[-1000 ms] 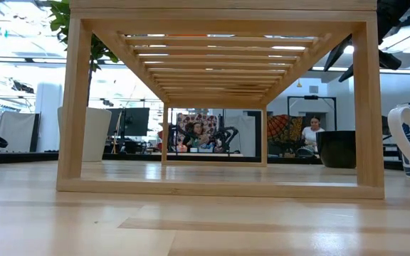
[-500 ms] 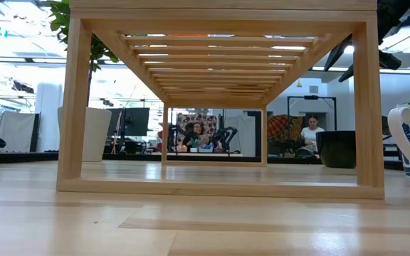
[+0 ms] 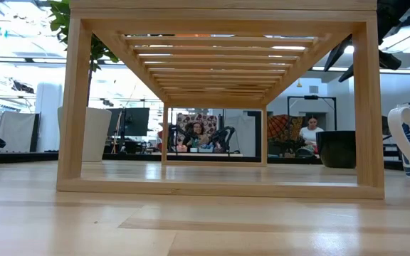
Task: Place coffee mugs
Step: Put the orange mug on the shelf, then put the white and blue patterned mug on the shelf
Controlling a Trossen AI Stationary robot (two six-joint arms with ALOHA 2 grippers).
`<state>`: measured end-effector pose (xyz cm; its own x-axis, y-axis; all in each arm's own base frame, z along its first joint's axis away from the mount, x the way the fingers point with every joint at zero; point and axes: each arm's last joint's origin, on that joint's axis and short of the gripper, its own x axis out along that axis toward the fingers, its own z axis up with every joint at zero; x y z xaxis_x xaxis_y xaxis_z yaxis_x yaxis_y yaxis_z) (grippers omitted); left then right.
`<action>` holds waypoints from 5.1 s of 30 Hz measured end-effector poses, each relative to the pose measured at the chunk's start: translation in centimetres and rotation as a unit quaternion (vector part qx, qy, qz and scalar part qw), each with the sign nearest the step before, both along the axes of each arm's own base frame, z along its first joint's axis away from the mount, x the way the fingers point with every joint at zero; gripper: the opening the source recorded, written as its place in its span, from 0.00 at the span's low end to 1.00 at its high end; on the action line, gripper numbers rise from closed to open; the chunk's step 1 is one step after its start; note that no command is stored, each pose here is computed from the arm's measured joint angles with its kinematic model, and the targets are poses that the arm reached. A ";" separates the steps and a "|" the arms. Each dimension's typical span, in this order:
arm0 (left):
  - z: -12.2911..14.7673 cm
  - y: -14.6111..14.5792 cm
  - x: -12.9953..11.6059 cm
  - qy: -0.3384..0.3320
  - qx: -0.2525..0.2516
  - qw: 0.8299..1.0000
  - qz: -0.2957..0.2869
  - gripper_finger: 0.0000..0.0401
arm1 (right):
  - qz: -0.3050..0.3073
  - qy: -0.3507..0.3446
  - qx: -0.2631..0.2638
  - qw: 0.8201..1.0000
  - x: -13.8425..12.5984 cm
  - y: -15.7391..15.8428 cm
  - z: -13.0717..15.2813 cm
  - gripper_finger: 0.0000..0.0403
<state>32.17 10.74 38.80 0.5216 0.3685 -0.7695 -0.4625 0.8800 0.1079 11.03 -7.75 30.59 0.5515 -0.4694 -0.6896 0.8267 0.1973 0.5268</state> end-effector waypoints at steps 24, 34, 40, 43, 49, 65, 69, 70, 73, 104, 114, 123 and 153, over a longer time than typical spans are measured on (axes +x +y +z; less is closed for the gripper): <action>9.2 -2.5 -7.2 -0.260 0.025 0.965 -0.033 0.32 | 0.015 0.010 -0.012 1.000 0.0 0.0 0.0 0.58; 1.9 -6.5 -14.5 -0.482 0.036 0.873 -0.068 0.32 | 0.052 0.031 -0.036 0.998 0.0 0.0 0.0 0.58; -1.3 -7.1 -16.7 -0.542 0.038 0.837 -0.066 0.32 | 0.061 0.026 -0.049 0.997 0.2 -0.1 0.2 0.58; -1.6 -7.2 -17.3 -0.550 0.040 0.832 -0.055 0.32 | 0.073 0.008 -0.051 0.996 0.4 -0.1 0.4 0.58; -1.4 -7.1 -17.6 -0.555 0.056 0.829 -0.034 0.32 | 0.194 -0.022 0.075 0.978 0.3 1.4 -0.3 0.57; -1.3 -7.1 -17.6 -0.557 0.064 0.827 -0.036 0.32 | 0.188 0.194 0.248 0.930 -1.6 7.8 -2.6 0.52; -1.3 -7.1 -17.6 -0.557 0.064 0.827 -0.036 0.32 | 0.144 0.239 0.226 0.933 -1.3 8.2 -3.1 0.52; -1.3 -7.1 -17.6 -0.557 0.064 0.827 -0.036 0.32 | 0.139 0.248 0.220 0.933 -1.1 8.3 -3.2 0.52; -1.3 -7.1 -17.6 -0.557 0.064 0.827 -0.036 0.32 | 0.143 0.269 0.207 0.930 -0.2 8.7 -3.6 0.52; -1.3 -7.1 -17.6 -0.558 0.064 0.827 -0.034 0.32 | 0.260 0.456 0.126 0.842 5.8 9.6 -9.5 0.33; -1.3 -7.1 -17.6 -0.558 0.064 0.827 -0.034 0.32 | 0.333 0.425 0.141 0.830 5.4 9.8 -4.6 0.10; -1.3 -7.1 -17.6 -0.557 0.067 0.827 -0.035 0.32 | 0.423 0.202 0.141 0.872 6.8 10.4 8.0 0.10; -1.3 -7.1 -17.6 -0.558 0.063 0.827 -0.038 0.32 | 0.356 0.264 0.064 0.894 19.6 8.0 8.6 0.14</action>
